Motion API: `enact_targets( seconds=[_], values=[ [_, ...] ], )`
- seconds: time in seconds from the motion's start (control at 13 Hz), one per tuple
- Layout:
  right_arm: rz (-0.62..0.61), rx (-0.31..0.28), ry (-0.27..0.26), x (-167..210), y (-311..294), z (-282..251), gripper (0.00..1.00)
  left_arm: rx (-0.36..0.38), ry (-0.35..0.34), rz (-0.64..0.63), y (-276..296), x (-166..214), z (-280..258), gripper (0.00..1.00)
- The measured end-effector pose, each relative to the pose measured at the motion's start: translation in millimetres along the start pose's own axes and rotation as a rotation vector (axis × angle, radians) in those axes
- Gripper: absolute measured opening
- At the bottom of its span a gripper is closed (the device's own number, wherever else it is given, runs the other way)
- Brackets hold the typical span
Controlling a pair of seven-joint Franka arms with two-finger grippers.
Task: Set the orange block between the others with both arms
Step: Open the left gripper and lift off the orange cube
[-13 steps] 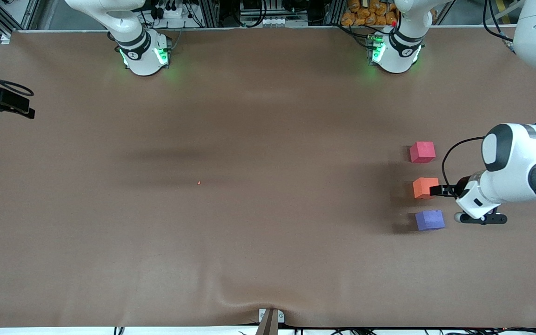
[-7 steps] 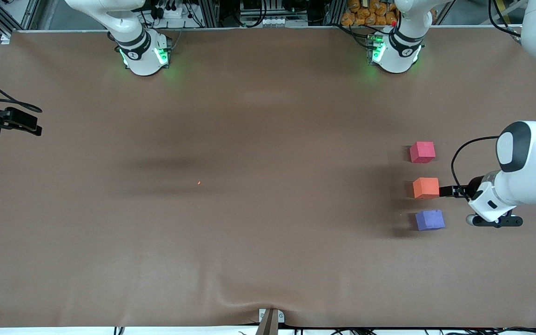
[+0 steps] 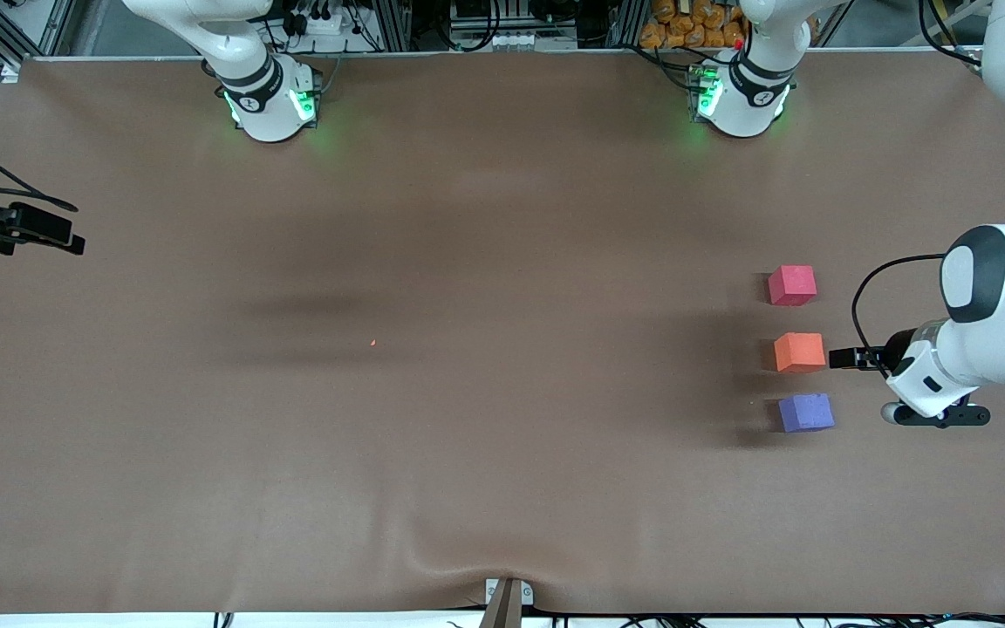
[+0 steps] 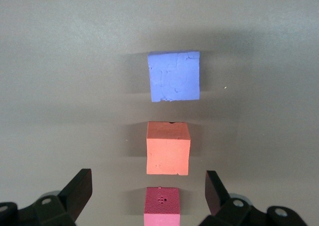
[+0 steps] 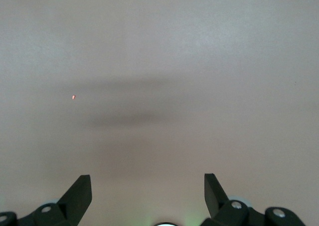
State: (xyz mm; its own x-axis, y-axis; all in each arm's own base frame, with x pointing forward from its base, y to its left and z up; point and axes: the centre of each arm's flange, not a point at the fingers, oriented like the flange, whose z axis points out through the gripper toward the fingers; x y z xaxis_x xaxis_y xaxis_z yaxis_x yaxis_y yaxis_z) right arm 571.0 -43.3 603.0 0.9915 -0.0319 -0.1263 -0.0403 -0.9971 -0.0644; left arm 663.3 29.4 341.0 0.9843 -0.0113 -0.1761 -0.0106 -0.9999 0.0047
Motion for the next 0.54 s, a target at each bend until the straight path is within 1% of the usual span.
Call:
enact_targets(
  seconds=[0.15, 0.23, 0.54],
  values=[
    [-0.006, -0.058, 0.002, -0.3, 4.0, -1.3, 1.0, 0.0, -0.004, 0.0, 0.0, -0.5, 0.4, 1.0],
    [-0.012, -0.068, 0.001, -0.3, 3.7, -1.5, 1.0, 0.0, -0.008, 0.0, 0.1, -0.8, 1.0, 1.0],
    [-0.016, -0.071, 0.001, -0.3, 2.4, -1.4, 1.0, -0.001, -0.029, 0.004, 1.5, -2.4, 10.7, 1.0]
  ],
)
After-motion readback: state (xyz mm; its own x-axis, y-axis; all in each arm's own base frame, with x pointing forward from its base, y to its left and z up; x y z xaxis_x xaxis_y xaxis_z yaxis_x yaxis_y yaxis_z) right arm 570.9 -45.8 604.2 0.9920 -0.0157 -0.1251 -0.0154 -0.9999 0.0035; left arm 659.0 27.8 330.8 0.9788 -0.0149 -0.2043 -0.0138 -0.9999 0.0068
